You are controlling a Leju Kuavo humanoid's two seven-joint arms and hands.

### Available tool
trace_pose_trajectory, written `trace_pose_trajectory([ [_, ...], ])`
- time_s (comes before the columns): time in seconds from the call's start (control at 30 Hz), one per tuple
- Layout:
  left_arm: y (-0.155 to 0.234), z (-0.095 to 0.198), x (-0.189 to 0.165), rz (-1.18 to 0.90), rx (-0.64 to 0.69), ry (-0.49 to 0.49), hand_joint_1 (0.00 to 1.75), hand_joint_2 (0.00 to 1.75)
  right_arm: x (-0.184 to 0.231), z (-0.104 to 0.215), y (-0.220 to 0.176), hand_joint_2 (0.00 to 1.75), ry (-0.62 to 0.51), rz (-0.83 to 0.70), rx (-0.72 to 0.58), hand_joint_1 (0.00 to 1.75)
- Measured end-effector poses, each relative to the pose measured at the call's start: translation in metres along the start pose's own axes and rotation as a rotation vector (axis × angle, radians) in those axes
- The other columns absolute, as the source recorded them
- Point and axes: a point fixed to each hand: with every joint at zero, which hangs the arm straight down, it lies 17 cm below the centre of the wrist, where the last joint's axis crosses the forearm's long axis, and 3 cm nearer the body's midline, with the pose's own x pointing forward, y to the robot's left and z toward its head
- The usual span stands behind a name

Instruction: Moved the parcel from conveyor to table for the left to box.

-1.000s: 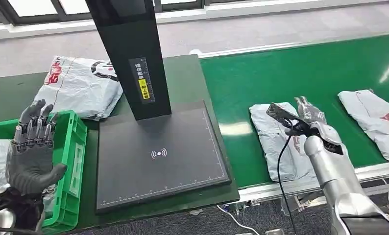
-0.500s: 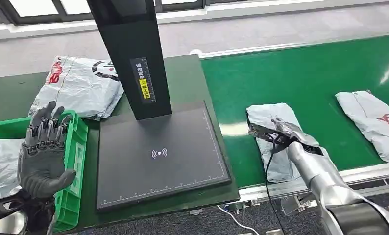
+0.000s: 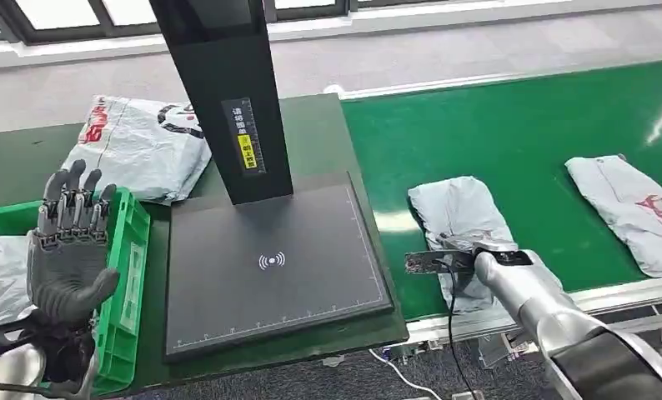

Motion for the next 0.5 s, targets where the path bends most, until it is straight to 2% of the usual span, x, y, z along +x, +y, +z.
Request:
trace_pose_trajectory([
  [0.07, 0.001, -0.002, 0.001, 0.002, 0.004, -0.002, 0.0, 1.75, -0.006, 0.001, 0.003, 1.75, 0.004, 0.012, 0.013, 0.0],
  [0.1, 0.001, -0.003, 0.001, 0.002, 0.004, -0.003, 0.0, 1.75, -0.007, 0.002, 0.004, 1.75, 0.006, 0.017, 0.016, 1.71],
  [0.5, 0.001, -0.004, 0.004, -0.001, 0.015, -0.008, 0.0, 1.75, -0.033, 0.01, -0.005, 1.75, 0.052, 0.033, -0.009, 1.75],
])
